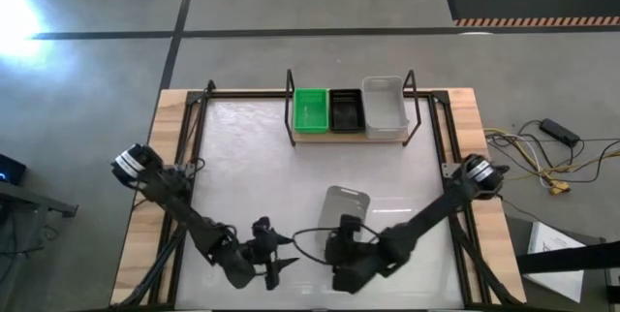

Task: Stack baskets on shelf by color
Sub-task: Stack the gray bin on top of the other gray bin on the shelf

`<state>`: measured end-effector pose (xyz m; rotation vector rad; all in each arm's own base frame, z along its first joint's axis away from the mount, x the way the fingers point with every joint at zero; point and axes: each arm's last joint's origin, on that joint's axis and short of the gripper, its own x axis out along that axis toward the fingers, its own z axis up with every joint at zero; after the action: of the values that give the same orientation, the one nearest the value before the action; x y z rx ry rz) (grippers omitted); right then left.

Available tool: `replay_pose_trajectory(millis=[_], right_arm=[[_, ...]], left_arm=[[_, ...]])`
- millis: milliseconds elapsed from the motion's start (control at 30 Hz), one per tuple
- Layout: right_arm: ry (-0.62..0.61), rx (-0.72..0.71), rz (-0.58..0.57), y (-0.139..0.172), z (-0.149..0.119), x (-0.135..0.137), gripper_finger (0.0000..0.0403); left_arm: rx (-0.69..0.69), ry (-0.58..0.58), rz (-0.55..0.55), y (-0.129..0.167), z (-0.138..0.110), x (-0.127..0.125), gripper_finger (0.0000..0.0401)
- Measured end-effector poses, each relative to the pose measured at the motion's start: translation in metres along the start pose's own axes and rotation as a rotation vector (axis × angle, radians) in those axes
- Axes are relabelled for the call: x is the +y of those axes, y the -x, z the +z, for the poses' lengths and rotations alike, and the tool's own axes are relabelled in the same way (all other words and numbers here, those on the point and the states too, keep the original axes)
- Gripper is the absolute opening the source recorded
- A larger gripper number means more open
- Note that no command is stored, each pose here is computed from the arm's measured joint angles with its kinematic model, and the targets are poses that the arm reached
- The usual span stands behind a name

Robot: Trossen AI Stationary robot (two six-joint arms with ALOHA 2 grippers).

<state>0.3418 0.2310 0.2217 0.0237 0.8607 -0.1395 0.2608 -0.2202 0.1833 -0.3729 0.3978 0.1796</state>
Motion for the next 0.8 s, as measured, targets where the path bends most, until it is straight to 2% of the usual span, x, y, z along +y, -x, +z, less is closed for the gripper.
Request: replay_pose_trajectory(millis=[133,267,467,633,800], right_arm=[[-0.04,0.141,0.047,-0.021,0.012,-0.002,0.0206],[-0.042,0.25,-0.029,-0.04,0.017,-0.005,0.0189],[0.054,0.385,-0.083,-0.054,0.021,0.002,0.013],[0.156,0.463,-0.05,-0.043,0.018,0.02,0.0032],[0.242,0.527,-0.067,-0.008,0.005,0.032,0.0011]], left_arm=[[-0.062,0.073,-0.053,-0.008,-0.018,0.01,0.023],[-0.089,0.1,-0.063,-0.016,-0.031,0.014,0.023],[-0.091,0.099,-0.054,-0.027,-0.042,0.011,0.023],[-0.084,0.092,-0.05,-0.032,-0.046,0.009,0.023],[-0.08,0.087,-0.046,-0.033,-0.049,0.01,0.023]])
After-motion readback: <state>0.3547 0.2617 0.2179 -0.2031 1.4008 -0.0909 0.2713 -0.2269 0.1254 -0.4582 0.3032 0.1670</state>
